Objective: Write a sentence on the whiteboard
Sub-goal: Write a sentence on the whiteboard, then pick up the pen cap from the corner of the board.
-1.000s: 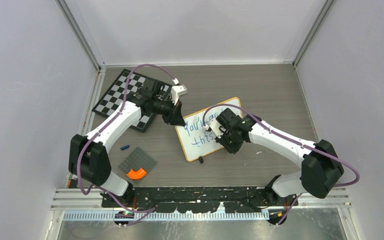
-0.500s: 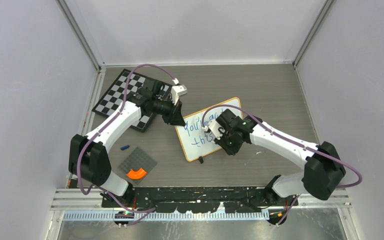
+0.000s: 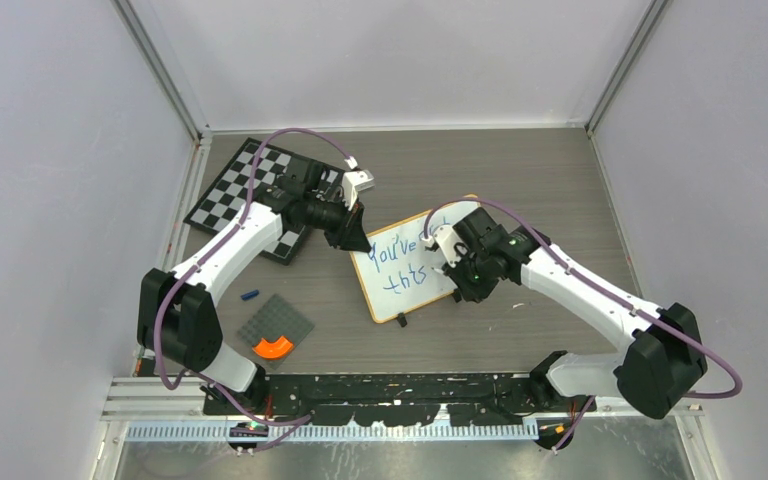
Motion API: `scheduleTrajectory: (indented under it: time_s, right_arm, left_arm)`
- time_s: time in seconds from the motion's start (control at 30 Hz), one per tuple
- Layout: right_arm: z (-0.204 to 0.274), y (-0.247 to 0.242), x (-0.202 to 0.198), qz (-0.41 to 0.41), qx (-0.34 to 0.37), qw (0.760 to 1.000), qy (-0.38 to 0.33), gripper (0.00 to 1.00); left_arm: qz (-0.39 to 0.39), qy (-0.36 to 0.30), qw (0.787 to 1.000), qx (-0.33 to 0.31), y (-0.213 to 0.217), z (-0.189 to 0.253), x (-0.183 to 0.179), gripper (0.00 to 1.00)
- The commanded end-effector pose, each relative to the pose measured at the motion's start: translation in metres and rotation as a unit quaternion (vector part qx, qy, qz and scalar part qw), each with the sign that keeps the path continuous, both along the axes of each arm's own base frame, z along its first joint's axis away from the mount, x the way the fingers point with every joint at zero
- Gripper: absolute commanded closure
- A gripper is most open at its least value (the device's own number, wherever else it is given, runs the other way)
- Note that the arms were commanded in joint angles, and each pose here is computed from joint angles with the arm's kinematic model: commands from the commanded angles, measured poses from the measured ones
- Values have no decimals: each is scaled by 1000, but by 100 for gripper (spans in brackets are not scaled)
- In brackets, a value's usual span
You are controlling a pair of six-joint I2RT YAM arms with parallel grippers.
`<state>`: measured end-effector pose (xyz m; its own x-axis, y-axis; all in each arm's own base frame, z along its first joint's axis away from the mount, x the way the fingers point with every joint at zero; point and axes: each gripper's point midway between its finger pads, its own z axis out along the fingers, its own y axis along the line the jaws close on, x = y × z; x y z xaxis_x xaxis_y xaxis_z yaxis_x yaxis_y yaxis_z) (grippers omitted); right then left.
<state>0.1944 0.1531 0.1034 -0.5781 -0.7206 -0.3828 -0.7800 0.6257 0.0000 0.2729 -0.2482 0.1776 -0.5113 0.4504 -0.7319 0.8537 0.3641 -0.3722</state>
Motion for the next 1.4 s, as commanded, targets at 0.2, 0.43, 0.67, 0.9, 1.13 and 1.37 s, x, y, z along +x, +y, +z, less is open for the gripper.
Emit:
scheduleTrajectory:
  time_s: [0.2, 0.43, 0.67, 0.9, 1.13, 1.37]
  right_arm:
    - [-16, 0, 6, -8, -18, 1000, 10, 100]
    - [-27, -4, 13, -11, -42, 999, 10, 100]
    - [-35, -8, 12, -10, -57, 998, 19, 100]
    - [2, 8, 0, 16, 9, 1000, 13, 100]
    - [42, 23, -14, 49, 76, 996, 5, 100]
    - [70, 36, -17, 45, 125, 991, 3, 100]
  left_arm:
    - [4, -33, 998, 50, 14, -24, 8, 100]
    - [5, -33, 998, 52, 15, -27, 9, 100]
    - [5, -33, 998, 52, 15, -27, 9, 100]
    - [18, -29, 998, 55, 15, -20, 10, 90]
    - [49, -39, 997, 42, 14, 9, 17, 51]
    - [103, -92, 990, 12, 35, 72, 24, 34]
